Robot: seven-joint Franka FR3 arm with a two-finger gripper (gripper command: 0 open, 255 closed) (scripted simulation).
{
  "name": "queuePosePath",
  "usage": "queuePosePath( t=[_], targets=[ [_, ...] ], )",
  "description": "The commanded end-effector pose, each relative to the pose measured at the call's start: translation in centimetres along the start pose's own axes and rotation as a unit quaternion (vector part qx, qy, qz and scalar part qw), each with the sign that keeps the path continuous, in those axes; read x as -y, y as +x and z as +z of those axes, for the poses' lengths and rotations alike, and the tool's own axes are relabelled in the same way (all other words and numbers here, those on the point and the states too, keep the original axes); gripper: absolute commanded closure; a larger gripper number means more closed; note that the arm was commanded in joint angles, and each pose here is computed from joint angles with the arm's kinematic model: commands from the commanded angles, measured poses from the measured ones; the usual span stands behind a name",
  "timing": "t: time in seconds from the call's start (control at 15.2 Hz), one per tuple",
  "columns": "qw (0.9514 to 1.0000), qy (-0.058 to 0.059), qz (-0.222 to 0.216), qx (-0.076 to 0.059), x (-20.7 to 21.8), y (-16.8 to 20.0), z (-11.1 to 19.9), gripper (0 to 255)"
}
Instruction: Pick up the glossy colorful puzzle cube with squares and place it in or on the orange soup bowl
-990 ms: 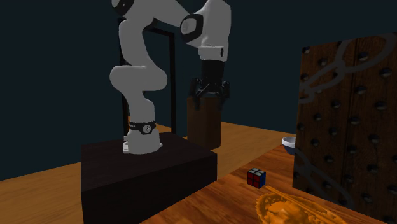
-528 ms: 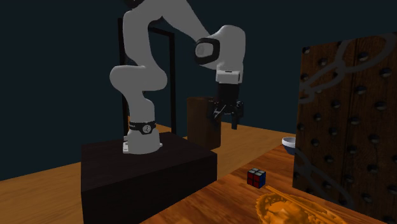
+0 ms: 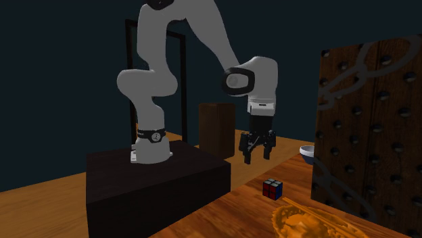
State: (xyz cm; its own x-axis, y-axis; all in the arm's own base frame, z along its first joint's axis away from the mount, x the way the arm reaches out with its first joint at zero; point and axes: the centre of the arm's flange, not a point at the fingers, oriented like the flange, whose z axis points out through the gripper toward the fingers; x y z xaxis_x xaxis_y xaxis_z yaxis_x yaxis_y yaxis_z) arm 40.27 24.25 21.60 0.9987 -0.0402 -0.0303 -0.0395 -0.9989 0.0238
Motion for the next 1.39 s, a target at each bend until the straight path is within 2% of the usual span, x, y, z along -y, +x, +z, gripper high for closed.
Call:
queuePosePath(
  t=[0.0,0.33,0.86,1.32],
  targets=[
    [1.0000,0.003,-0.002,-0.003,1.6,0.4,1.9,0],
    [0.9999,0.009,-0.005,-0.009,5.4,2.1,6.8,0],
    [0.9999,0.009,-0.006,-0.009,5.6,2.2,11.0,0],
    [0.9999,0.009,-0.006,-0.009,5.6,2.2,11.0,0]
  ],
)
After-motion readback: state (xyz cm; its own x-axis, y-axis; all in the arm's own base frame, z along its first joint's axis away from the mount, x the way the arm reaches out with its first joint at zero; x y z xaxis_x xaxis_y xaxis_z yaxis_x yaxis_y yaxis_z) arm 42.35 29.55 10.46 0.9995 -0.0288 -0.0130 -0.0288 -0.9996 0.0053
